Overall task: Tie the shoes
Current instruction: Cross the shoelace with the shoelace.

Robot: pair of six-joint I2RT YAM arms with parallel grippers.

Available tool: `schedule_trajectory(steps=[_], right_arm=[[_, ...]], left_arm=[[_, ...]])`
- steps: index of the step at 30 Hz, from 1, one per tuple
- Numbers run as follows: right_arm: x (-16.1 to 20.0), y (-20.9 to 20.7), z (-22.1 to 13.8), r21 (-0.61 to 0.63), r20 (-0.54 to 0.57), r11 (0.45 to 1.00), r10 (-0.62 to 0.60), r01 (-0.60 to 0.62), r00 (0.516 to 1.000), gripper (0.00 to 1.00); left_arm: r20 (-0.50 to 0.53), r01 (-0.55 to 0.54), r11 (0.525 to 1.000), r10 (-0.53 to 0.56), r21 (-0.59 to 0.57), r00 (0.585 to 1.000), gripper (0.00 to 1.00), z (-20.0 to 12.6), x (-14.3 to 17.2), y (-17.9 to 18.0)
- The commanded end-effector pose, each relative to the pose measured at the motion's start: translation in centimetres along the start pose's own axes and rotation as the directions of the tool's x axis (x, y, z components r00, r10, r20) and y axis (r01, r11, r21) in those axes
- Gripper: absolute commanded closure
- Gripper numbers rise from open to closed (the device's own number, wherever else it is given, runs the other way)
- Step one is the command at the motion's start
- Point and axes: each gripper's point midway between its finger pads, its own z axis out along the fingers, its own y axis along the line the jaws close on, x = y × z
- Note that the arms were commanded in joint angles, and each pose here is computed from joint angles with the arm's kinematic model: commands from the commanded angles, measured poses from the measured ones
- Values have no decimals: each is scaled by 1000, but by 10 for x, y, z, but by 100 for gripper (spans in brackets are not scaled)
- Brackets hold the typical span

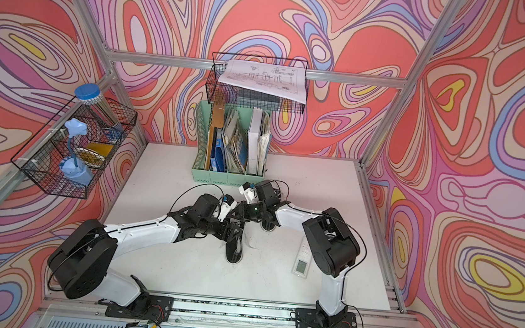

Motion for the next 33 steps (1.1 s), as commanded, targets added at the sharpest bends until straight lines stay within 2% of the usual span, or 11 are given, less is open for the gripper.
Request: schedule_trajectory(steps=[1,6,12,22,33], right_arm=[[-10,11,-5,-14,23,1000,-27,27,999,100],[-10,11,-5,-15,25,999,-28,29,999,100],[-11,11,-4,-17,25,999,-27,28,999,100],[-13,12,-3,-21,26,999,-25,25,999,100],[-12,12,-3,-25,25,999,-21,22,999,100]], left_arm=[[-47,2,1000,-2,1,999,19,-1,15,6],[-86,6,1000,-5,18,996,10,-4,25,8],[-108,6,999,-1,52,994,5,0,26,3],[-27,6,997,-4,80,1000,2,-2,13,-10],[101,-4,992,-9,126,995,1,-27,-4,-26]])
